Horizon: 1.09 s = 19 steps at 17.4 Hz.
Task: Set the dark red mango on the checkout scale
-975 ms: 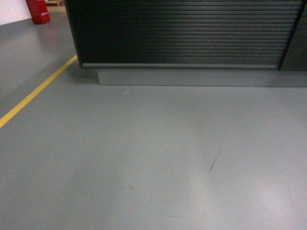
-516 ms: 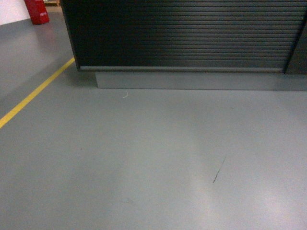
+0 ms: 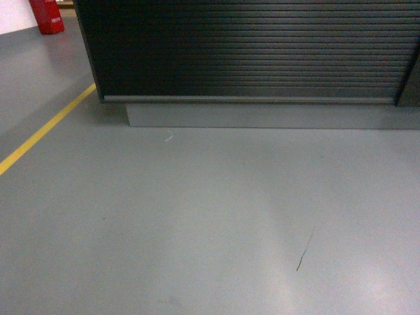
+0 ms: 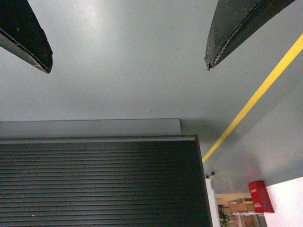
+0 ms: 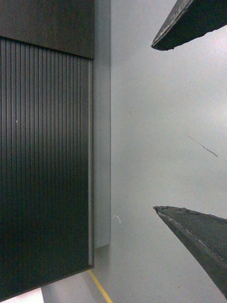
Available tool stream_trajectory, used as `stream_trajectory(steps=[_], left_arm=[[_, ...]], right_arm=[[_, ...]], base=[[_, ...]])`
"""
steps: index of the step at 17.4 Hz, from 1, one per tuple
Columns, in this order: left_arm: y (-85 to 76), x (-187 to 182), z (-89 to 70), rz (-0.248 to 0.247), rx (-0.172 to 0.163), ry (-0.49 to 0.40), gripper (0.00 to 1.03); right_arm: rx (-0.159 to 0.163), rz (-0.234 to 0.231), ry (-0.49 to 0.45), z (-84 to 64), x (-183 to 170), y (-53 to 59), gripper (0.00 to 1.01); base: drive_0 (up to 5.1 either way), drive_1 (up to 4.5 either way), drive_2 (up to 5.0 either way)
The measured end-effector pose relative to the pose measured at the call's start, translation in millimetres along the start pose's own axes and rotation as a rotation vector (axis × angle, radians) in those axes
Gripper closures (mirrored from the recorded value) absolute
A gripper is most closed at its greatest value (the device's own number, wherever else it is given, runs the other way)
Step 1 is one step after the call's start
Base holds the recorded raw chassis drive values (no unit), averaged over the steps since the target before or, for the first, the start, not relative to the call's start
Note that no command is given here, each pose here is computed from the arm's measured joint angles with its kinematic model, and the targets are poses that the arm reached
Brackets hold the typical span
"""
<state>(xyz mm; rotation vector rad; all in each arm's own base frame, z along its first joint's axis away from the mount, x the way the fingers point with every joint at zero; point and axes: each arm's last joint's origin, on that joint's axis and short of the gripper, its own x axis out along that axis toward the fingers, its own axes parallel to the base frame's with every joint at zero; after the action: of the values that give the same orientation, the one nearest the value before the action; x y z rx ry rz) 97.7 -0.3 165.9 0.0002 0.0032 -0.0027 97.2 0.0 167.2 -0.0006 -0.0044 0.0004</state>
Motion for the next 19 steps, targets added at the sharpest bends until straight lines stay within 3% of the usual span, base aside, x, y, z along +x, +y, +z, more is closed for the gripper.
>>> stream_trajectory(steps=[19], left_arm=[[0.0,0.0,0.0,0.000,0.000,0.000,0.05]], right_arm=[[0.000,0.000,0.000,0.0,0.0,0.0,0.03]], base=[[0.0,2.20,-2.2]])
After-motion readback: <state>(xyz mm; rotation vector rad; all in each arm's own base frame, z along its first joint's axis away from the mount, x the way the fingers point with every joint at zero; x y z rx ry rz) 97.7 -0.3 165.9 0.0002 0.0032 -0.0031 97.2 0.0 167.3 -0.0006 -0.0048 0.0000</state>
